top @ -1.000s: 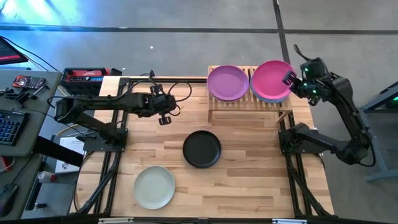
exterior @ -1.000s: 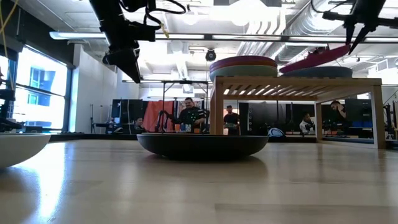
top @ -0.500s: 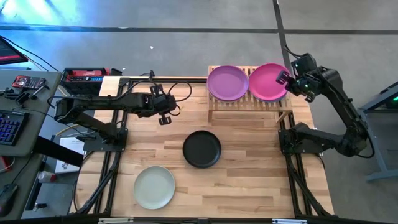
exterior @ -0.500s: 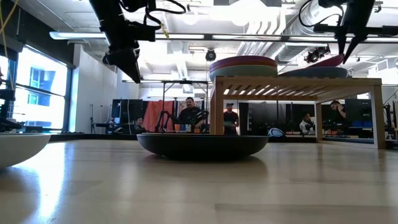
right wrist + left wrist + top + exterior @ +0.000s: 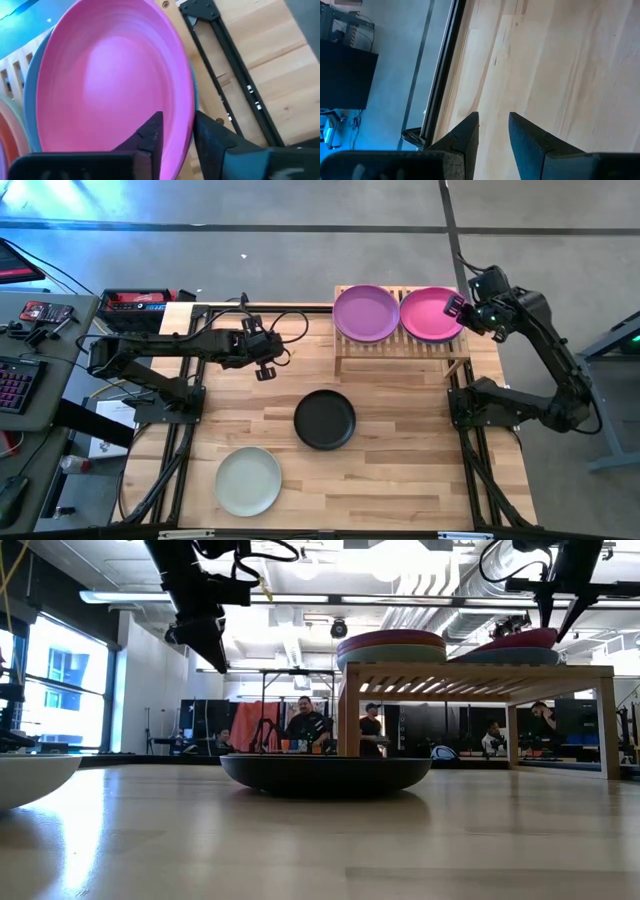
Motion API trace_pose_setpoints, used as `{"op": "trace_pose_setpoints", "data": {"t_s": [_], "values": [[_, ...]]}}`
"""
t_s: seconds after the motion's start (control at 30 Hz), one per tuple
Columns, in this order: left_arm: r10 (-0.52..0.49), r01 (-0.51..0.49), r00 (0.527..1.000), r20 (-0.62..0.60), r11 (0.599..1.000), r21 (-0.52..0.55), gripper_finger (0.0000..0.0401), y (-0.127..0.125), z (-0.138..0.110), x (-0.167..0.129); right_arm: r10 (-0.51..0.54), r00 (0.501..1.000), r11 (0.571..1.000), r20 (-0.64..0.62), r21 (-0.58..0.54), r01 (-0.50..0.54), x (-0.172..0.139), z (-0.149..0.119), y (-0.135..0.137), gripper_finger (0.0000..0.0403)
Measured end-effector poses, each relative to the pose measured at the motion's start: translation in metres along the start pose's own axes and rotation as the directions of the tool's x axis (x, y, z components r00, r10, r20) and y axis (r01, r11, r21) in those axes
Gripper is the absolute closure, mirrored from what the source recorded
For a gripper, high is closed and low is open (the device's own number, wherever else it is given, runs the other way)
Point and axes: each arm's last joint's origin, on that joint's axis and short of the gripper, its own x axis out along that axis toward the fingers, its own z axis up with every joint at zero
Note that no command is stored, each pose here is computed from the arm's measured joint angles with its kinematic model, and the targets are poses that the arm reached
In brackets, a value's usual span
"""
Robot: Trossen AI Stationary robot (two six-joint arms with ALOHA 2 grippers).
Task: Place and stack plates onto a shelf
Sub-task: Stack the bottom left white plate on the pink plate
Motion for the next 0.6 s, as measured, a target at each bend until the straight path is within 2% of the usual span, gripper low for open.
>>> {"op": "trace_pose_setpoints", "data": {"t_s": [0.27,0.47,0.6], "values": [[0.000,0.000,1.000,0.001,1.000,-0.001,0.0304,0.000,0.000,0.000,0.069,0.998,0.997,-0.002,-0.020,-0.069,-0.011,-0.006,-0.008,0.0290],[-0.005,0.005,0.999,0.034,1.000,-0.021,0.0304,0.000,0.004,0.000,0.181,0.981,0.983,0.067,-0.014,-0.181,-0.025,-0.009,-0.014,0.0289],[-0.042,0.045,0.997,0.069,0.998,-0.037,0.0304,0.000,0.007,0.000,0.257,0.966,0.966,0.041,-0.037,-0.255,-0.027,-0.009,-0.010,0.0289]]}}
